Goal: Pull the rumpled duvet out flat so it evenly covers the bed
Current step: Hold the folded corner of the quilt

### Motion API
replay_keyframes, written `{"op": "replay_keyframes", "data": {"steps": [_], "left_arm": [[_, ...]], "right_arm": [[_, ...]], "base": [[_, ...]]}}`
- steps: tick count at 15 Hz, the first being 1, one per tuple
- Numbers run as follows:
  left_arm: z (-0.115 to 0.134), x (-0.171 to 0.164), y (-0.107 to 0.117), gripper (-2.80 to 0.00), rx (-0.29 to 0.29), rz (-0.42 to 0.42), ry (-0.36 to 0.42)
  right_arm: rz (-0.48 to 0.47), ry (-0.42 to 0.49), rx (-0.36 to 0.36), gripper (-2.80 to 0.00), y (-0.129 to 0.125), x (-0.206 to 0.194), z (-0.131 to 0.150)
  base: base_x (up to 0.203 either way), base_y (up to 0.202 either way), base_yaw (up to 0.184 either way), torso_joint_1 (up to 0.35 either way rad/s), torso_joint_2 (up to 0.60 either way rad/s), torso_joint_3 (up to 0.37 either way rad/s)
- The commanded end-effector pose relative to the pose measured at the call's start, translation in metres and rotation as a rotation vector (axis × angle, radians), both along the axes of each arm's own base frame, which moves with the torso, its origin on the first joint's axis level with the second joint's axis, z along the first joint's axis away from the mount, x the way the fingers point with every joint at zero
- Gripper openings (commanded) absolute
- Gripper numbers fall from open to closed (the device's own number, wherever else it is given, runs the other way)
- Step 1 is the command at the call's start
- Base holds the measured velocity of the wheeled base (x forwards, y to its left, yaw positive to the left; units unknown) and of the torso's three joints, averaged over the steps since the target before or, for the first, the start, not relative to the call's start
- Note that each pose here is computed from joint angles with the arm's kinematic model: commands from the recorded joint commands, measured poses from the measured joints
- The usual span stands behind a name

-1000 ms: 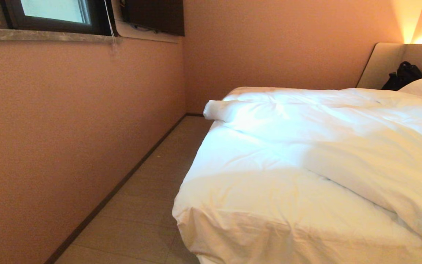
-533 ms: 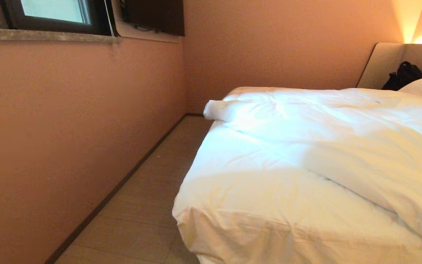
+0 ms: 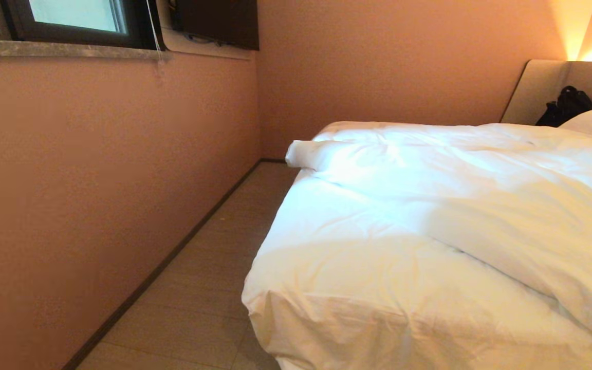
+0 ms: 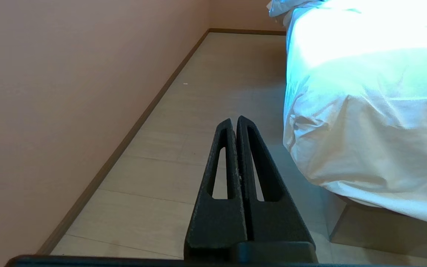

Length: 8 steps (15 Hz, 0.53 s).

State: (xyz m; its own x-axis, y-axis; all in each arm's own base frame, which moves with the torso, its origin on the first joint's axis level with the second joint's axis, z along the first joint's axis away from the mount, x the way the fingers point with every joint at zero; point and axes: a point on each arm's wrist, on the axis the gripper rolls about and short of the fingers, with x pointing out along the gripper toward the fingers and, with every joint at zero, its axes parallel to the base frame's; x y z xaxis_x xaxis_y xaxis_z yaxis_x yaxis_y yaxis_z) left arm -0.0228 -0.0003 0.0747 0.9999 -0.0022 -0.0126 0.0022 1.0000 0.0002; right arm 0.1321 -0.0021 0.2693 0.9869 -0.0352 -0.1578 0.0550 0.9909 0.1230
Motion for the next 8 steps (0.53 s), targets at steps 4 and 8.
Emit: {"op": "replay_keyframes", "data": {"steps": [4,8], "left_arm": [[0.000,0.000,0.000,-2.80,0.000,0.002,0.000],[0.000,0.000,0.000,-2.80,0.000,0.002,0.000]], "right_arm": [[-0.117,0.117,0.070,-2.80,-0.030,0.138,-0.019],[-0.217,0.154,0.138,-2.80,-0.070,0.203,-0.040]], "base": [[0.000,0.000,0.000,0.000,0.00,0.000],[0.000,0.000,0.000,0.000,0.00,0.000]]}}
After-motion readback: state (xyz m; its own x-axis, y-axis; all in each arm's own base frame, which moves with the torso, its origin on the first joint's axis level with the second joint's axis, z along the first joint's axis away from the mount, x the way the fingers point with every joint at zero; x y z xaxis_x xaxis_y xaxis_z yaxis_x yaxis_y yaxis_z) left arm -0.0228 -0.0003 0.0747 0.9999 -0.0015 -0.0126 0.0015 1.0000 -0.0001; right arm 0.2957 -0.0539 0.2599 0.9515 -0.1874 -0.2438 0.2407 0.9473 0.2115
